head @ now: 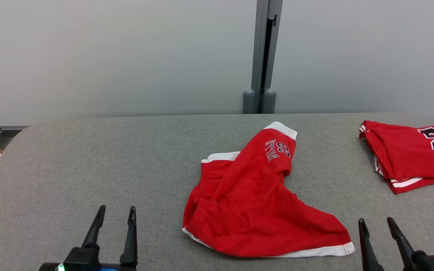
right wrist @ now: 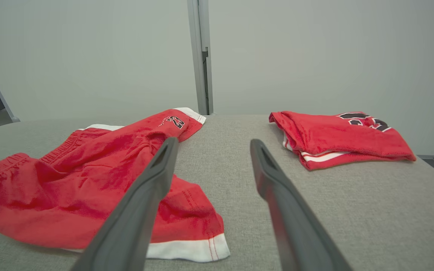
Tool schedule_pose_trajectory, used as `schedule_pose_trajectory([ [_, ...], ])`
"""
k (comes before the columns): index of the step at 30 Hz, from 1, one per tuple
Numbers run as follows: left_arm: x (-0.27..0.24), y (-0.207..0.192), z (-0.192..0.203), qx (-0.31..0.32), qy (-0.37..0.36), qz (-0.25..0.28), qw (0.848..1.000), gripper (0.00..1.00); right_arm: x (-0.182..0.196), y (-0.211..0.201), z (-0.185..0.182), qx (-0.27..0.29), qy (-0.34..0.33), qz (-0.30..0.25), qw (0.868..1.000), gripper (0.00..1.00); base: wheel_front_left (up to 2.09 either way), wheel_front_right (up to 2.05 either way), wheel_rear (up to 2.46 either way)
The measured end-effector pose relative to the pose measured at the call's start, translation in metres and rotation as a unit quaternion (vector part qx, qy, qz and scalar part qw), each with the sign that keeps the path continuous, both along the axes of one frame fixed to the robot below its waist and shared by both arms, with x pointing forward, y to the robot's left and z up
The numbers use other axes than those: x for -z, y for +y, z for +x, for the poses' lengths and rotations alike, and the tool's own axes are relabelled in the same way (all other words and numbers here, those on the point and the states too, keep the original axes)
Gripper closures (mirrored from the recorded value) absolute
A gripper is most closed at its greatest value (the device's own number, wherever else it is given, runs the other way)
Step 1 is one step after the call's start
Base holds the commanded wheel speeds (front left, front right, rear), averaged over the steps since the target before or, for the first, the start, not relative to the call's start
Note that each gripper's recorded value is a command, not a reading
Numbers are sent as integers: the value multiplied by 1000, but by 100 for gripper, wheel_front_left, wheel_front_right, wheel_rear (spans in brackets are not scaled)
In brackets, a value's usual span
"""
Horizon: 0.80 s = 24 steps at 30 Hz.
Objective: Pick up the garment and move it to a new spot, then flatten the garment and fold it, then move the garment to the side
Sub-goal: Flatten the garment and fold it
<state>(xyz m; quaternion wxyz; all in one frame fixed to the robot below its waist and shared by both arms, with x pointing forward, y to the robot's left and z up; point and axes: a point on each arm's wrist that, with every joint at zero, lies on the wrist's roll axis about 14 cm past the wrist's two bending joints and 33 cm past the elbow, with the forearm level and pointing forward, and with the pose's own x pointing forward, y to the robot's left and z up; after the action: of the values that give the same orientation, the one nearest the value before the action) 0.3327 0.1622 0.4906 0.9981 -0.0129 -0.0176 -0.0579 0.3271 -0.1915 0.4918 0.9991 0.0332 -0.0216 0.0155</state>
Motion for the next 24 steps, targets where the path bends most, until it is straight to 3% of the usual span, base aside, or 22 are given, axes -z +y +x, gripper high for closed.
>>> schedule_pose_trajectory([
  [13,16,-53,19,111,27,32,993,0,49,-1,5,-32,85,-52,995,0,0,0,0],
  [24,92,-85,-8,231,148,94,957,0,97,-4,2,-62,173,-72,980,0,0,0,0],
])
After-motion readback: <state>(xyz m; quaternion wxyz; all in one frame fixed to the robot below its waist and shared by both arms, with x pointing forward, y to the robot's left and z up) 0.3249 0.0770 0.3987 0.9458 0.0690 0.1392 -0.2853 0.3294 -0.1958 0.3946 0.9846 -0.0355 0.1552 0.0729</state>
